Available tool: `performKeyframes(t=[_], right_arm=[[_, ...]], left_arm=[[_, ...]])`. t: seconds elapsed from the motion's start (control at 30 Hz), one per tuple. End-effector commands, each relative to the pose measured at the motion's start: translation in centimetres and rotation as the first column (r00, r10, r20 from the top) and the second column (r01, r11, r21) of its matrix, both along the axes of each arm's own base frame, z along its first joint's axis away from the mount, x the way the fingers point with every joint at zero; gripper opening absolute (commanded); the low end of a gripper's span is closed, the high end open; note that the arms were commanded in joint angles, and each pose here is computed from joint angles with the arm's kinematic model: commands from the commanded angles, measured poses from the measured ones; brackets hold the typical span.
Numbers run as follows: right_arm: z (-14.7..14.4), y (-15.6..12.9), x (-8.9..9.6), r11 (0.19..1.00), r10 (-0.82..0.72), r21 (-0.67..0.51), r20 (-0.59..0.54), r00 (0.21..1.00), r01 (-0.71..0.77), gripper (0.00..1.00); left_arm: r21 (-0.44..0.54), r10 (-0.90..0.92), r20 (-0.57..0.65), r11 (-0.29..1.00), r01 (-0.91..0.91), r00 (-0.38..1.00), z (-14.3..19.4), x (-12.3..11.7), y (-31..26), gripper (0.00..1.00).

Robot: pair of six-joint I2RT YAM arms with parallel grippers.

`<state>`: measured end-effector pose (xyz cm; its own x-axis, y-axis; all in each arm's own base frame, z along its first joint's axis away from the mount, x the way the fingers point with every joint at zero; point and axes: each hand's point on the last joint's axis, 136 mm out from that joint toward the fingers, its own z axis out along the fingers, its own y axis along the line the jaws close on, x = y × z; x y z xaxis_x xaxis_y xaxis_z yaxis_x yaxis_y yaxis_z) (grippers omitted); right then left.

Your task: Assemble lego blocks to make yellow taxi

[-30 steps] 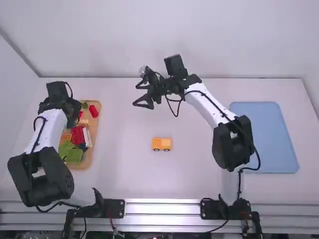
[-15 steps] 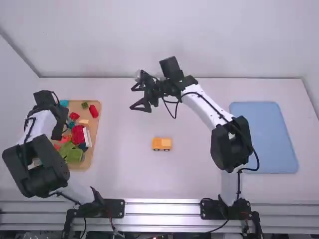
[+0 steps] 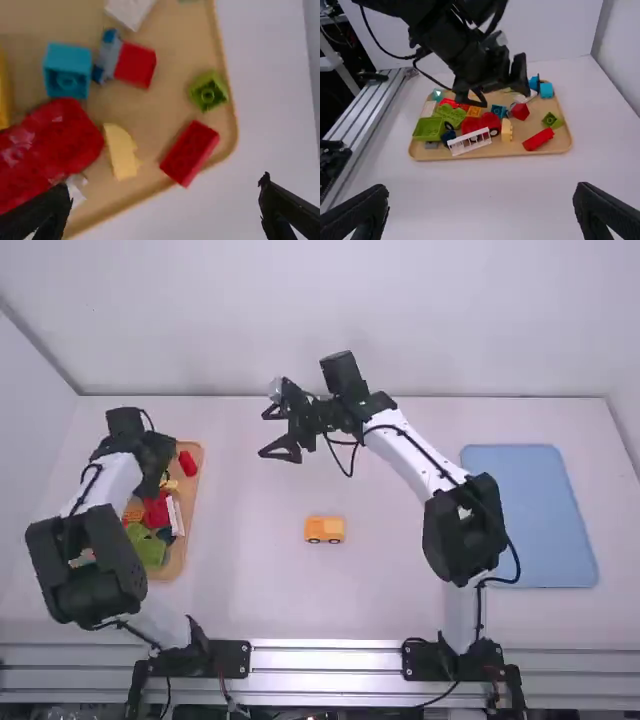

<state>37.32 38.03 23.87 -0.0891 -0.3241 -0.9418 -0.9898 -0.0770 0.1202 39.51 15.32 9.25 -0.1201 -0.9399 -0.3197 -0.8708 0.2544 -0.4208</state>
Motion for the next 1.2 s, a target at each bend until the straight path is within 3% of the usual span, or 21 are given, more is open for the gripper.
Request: performKeyframes(t=[0.0, 0.4, 0.6, 0.67, 1.0, 1.17], right_arm=[[1.4, 0.0, 0.1, 1.0, 0.005, 0.021, 0.015, 1.0, -0.005, 0.98], [1.4, 0.0, 0.1, 1.0, -0.001, 0.02, -0.001, 1.0, 0.001, 0.99], [1.4, 0.0, 0.2, 1.0, -0.007, 0.018, 0.003, 1.0, 0.006, 0.99], [1.1, 0.0, 0.6, 1.0, -0.029, 0.003, 0.012, 1.0, 0.029, 0.98], [1.0, 0.0, 0.8, 0.999, -0.04, -0.004, 0.016, 0.999, 0.04, 0.99], [1.0, -0.1, 0.8, 0.999, -0.04, -0.005, 0.013, 0.999, 0.04, 0.99]], left_arm=[[-0.01, -0.029, -0.006, 1.0, 0.028, 1.0, -0.2, 1.1, -1.0, 0.98], [-0.072, -0.054, -0.333, 0.997, 0.032, 0.941, -3.0, 2.5, 0.3, 1.0], [-0.088, -0.031, -0.361, 0.996, -0.001, 0.932, -5.3, 2.5, 0.2, 0.88], [-0.095, 0.002, -0.374, 0.995, -0.041, 0.928, -6.1, 1.8, 0.4, 0.78], [-0.097, 0.002, -0.377, 0.994, -0.041, 0.926, -7.7, 1.2, 0.3, 0.76], [-0.093, 0.008, -0.363, 0.995, -0.044, 0.932, -8.0, 1.4, 0.5, 0.7]])
